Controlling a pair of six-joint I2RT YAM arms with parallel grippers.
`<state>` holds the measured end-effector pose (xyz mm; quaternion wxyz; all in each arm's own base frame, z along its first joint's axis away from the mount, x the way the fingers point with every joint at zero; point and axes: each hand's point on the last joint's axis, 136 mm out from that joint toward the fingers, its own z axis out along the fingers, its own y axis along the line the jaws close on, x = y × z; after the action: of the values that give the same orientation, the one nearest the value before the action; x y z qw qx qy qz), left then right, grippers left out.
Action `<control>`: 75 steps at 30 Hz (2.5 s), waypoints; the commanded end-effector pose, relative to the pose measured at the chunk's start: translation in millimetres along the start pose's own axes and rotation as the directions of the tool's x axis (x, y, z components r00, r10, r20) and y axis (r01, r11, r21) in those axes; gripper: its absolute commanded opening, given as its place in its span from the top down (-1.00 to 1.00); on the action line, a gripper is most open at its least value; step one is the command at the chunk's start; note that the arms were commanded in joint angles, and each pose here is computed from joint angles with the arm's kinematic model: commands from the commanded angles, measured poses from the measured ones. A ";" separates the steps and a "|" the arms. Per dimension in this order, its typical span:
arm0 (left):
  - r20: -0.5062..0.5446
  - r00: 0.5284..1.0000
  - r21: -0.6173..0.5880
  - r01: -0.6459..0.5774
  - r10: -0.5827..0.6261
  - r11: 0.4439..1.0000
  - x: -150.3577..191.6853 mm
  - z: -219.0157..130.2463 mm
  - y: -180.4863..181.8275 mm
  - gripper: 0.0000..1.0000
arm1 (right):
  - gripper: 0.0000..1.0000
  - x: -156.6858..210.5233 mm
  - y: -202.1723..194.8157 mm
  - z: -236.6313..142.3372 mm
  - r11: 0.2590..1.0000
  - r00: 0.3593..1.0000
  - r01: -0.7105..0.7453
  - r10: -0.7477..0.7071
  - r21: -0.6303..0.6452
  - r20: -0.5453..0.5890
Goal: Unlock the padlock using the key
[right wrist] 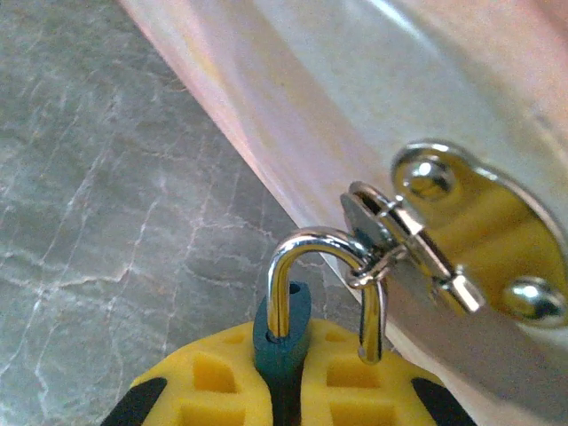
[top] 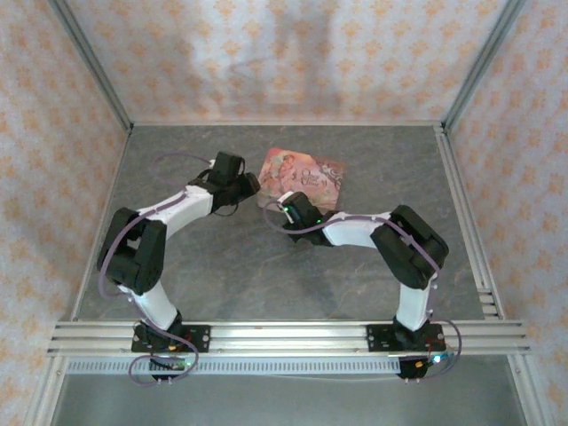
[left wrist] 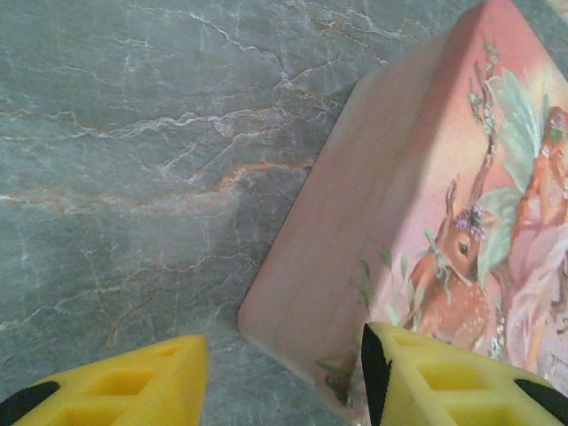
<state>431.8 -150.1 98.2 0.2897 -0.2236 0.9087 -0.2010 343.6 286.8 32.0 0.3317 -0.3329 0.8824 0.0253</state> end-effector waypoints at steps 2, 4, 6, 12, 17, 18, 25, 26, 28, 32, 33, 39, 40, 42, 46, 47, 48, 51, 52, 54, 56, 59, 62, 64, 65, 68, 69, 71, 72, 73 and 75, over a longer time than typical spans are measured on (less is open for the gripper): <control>0.030 0.999 0.049 -0.021 0.020 0.999 -20.2 8.3 -18.2 -0.02 | 1.00 -5.5 4.1 -13.3 0.990 0.991 0.135 -0.135 -0.045 0.019; 0.026 0.999 0.047 -0.023 0.022 0.999 -20.5 15.1 -17.4 -0.02 | 1.00 -5.9 3.4 -13.5 0.988 0.989 0.149 -0.148 -0.045 0.021; 0.021 1.000 0.056 -0.013 0.012 0.998 -21.2 21.4 -17.3 -0.03 | 1.00 -5.3 1.6 -13.6 0.987 0.988 0.154 -0.154 -0.040 0.021; -0.071 0.997 0.063 -0.006 0.010 0.998 -2.5 41.5 -13.6 0.13 | 1.00 -8.6 0.9 -15.0 0.978 0.980 0.200 -0.199 -0.053 0.031; -0.106 0.994 0.086 0.002 0.007 0.996 10.2 44.9 -10.1 0.25 | 1.00 -19.0 3.8 -13.5 0.962 0.964 0.264 -0.263 -0.073 0.026; -0.115 0.993 0.091 0.000 0.011 0.996 12.5 45.9 -10.2 0.29 | 1.00 -21.6 4.8 -13.0 0.957 0.960 0.280 -0.279 -0.079 0.024; -0.178 0.984 0.088 0.008 0.007 0.996 28.4 55.9 -3.6 0.46 | 1.00 -47.0 15.3 -11.8 0.928 0.936 0.351 -0.347 -0.124 0.055; -0.179 0.984 0.090 0.012 0.005 0.996 28.9 55.8 -3.7 0.46 | 1.00 -48.1 17.9 -10.7 0.922 0.931 0.364 -0.360 -0.134 0.051; -0.177 0.984 0.096 0.016 0.001 0.995 28.9 54.9 -4.4 0.45 | 1.00 -45.5 26.7 -7.7 0.900 0.913 0.408 -0.406 -0.156 0.044; -0.181 0.984 0.092 0.015 0.002 0.996 29.3 54.4 -4.1 0.46 | 1.00 -44.6 36.8 -4.2 0.877 0.897 0.440 -0.440 -0.194 0.047; -0.180 0.984 0.091 0.014 0.003 0.996 29.1 54.4 -4.0 0.46 | 1.00 -43.5 36.2 -3.6 0.872 0.892 0.449 -0.450 -0.193 0.041; -0.177 0.984 0.087 0.013 0.003 0.996 28.1 52.5 -4.0 0.50 | 1.00 -18.7 27.0 -14.1 0.857 0.875 0.464 -0.483 -0.224 -0.034; -0.179 0.984 0.087 0.015 0.001 0.996 28.6 53.0 -3.8 0.50 | 1.00 -20.2 30.6 -16.3 0.853 0.876 0.463 -0.482 -0.240 -0.024; -0.188 0.982 0.091 0.018 -0.001 0.996 31.4 55.4 -3.8 0.54 | 1.00 -34.1 37.8 -17.8 0.843 0.872 0.475 -0.489 -0.253 0.006; -0.199 0.980 0.092 0.027 -0.008 0.995 35.8 58.6 -3.0 0.63 | 1.00 -64.7 49.6 -21.9 0.833 0.883 0.459 -0.467 -0.308 0.052; -0.197 0.980 0.092 0.024 -0.005 0.995 36.3 57.8 -3.0 0.63 | 1.00 -65.6 53.2 -27.9 0.826 0.902 0.409 -0.429 -0.388 0.037; -0.194 0.981 0.087 0.019 -0.002 0.996 36.2 57.1 -1.7 0.63 | 1.00 -63.5 54.7 -34.0 0.814 0.914 0.365 -0.406 -0.453 0.007; -0.187 0.982 0.084 0.013 0.003 0.996 34.9 55.0 -1.2 0.63 | 1.00 -39.8 55.4 -37.2 0.801 0.914 0.299 -0.396 -0.518 -0.084; -0.187 0.982 0.087 0.013 0.004 0.996 34.8 55.5 -1.8 0.64 | 1.00 -33.3 54.4 -37.7 0.806 0.915 0.271 -0.385 -0.526 -0.119; -0.192 0.981 0.089 0.015 0.002 0.996 35.1 57.9 -2.8 0.64 | 1.00 -25.7 52.0 -39.5 0.821 0.923 0.233 -0.356 -0.522 -0.146; -0.200 0.980 0.090 0.019 0.000 0.996 36.4 60.9 -2.7 0.66 | 1.00 -23.4 49.2 -38.4 0.837 0.935 0.237 -0.334 -0.493 -0.117; -0.212 0.977 0.098 0.016 0.005 0.995 40.3 64.7 -5.1 0.71 | 1.00 -26.7 47.5 -27.5 0.843 0.931 0.247 -0.342 -0.479 -0.123; -0.223 0.975 0.101 0.009 0.014 0.995 45.4 66.4 -8.1 0.77 | 1.00 -44.7 53.5 -14.2 0.836 0.946 0.199 -0.300 -0.511 -0.123; -0.222 0.975 0.100 0.006 0.016 0.995 46.7 65.5 -8.3 0.79 | 1.00 -56.9 61.4 -15.9 0.814 0.958 0.138 -0.254 -0.564 -0.132; -0.220 0.975 0.100 0.006 0.016 0.995 47.1 64.8 -7.5 0.81 | 1.00 -63.7 64.6 -18.3 0.798 0.971 0.086 -0.200 -0.597 -0.128; -0.224 0.975 0.096 0.007 0.015 0.995 48.6 65.3 -5.8 0.82 | 1.00 -68.7 59.0 -20.0 0.776 0.988 -0.024 -0.078 -0.631 -0.134; -0.225 0.974 0.097 0.008 0.014 0.995 48.7 66.2 -6.2 0.83 | 1.00 -59.1 55.1 -15.2 0.809 0.985 0.003 -0.105 -0.588 -0.140; -0.227 0.974 0.103 0.009 0.015 0.995 48.4 66.5 -7.8 0.83 | 1.00 -43.1 50.9 -11.8 0.834 0.975 0.004 -0.125 -0.551 -0.182; -0.228 0.974 0.102 0.006 0.017 0.995 48.2 66.8 -8.4 0.83 | 1.00 -35.9 50.6 -12.6 0.833 0.970 -0.022 -0.116 -0.553 -0.214; -0.226 0.974 0.101 0.005 0.018 0.995 47.0 66.6 -8.7 0.83 | 1.00 -33.1 51.2 -13.4 0.823 0.970 -0.059 -0.086 -0.565 -0.227; -0.223 0.975 0.105 0.002 0.021 0.994 45.6 65.6 -10.2 0.84 | 1.00 -28.4 52.6 -13.6 0.806 0.970 -0.134 -0.011 -0.577 -0.241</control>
<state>494.0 -163.7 95.3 0.3266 -0.2076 0.8804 -0.2740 345.4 317.3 55.3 0.1367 -0.4262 0.8795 0.1618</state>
